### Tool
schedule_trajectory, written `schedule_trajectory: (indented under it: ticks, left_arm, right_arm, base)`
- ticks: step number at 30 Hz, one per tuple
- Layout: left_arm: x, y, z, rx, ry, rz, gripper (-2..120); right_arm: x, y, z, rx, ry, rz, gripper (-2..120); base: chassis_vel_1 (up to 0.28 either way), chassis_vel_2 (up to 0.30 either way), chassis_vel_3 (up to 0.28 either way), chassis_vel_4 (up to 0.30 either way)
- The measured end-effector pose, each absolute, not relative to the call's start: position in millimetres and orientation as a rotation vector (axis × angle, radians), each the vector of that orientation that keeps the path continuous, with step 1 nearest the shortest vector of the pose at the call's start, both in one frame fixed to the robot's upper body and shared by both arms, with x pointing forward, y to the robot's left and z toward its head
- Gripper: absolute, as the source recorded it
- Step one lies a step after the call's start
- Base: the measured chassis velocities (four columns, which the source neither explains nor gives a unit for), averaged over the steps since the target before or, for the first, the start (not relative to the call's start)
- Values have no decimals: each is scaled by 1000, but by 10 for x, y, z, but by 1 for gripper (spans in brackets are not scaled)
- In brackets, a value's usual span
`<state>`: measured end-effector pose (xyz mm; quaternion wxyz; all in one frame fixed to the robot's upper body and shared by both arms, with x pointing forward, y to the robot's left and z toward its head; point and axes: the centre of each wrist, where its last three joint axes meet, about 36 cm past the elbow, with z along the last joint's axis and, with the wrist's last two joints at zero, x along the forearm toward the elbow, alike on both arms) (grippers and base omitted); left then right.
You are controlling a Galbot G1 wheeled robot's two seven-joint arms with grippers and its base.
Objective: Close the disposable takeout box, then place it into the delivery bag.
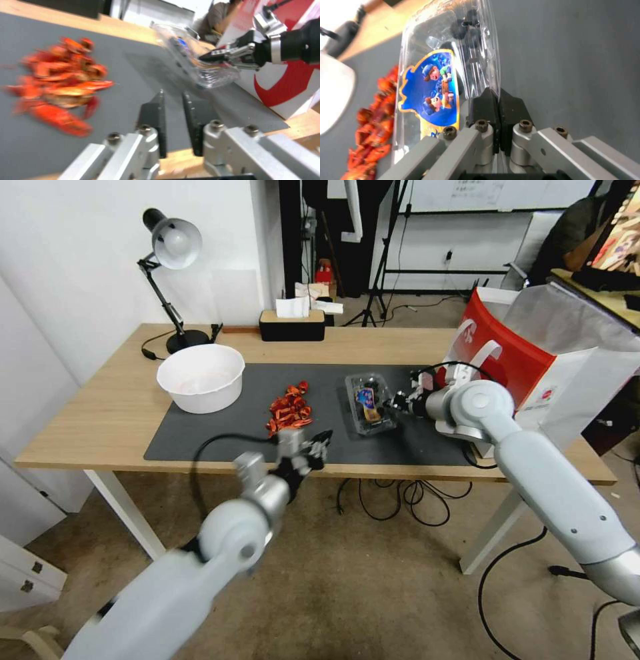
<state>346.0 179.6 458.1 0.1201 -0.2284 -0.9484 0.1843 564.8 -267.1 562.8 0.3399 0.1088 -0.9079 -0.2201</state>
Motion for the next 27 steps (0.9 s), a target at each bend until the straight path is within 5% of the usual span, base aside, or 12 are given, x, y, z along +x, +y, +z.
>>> schedule_trajectory:
  ticks: [8, 20, 27]
  left_arm:
    - [3081, 1997, 4478, -507, -2945, 418, 47]
    - [2726, 2164, 4080, -309, -3064, 273, 95]
    - [2740, 2118, 4036, -302, -3062, 283, 100]
  right_arm:
    - [5444, -2784, 6097, 326, -2548, -651, 0]
    - [5515, -3275, 7502, 40, -3060, -797, 0]
    - [5639, -3612, 7466, -167, -3104, -660, 0]
  base:
    - [0, 0, 0, 0]
    - [0, 0, 0, 0]
    - [0, 0, 0, 0]
